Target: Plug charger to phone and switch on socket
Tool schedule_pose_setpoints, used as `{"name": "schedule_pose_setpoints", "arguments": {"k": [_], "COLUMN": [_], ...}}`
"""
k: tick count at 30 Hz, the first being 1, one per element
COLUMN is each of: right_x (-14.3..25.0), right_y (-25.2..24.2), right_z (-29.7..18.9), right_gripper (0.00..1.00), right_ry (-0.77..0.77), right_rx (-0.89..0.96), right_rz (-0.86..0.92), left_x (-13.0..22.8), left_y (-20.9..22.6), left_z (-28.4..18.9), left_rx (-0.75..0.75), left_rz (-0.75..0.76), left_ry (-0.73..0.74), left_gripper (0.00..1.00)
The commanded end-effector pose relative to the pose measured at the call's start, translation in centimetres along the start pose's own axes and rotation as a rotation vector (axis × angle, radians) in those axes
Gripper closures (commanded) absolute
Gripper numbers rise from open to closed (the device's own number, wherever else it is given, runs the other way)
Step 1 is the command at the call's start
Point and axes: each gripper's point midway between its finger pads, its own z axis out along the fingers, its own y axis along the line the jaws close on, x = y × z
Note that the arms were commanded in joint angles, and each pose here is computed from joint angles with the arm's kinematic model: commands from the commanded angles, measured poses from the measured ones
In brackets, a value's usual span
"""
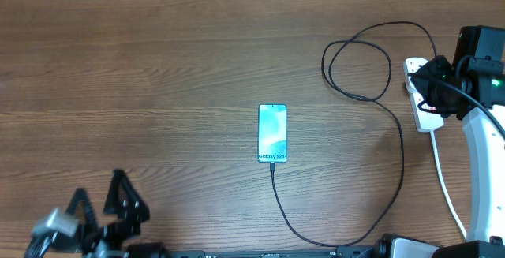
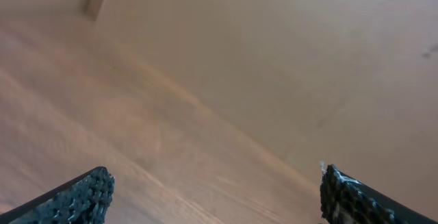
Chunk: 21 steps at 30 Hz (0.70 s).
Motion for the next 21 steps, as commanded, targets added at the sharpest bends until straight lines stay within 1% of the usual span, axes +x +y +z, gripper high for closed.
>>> {"name": "schedule_pose_setpoints", "arguments": {"k": [1, 4, 13, 17, 21], "right_x": [0.0, 0.0, 0.0, 0.0, 0.0], "right_y": [0.2, 0.2, 0.1, 0.1, 0.1], "right_z": [0.0, 0.0, 0.0, 0.0, 0.0], "right_gripper": [0.92, 0.92, 0.91, 0.91, 0.91], "right_ry": [-0.001, -0.001, 0.0, 0.0, -0.001], "right_rx": [-0.003, -0.004, -0.003, -0.003, -0.003], "right_rz": [-0.002, -0.002, -0.002, -0.002, -0.002], "left_x": [3.3, 5.0, 8.4, 10.1, 10.9], "left_y": [2.3, 3.3, 5.2, 6.3, 6.7], "left_z": [2.9, 4.3, 7.0, 8.0, 8.8], "left_rx": [-0.068, -0.088, -0.112, -0.13, -0.126], "left_rz": [-0.133, -0.129, -0.126, -0.167, -0.184], "left_ry": [0.046, 0.069, 0.097, 0.112, 0.106], "left_gripper": [0.0, 0.0, 0.0, 0.01, 0.0]}}
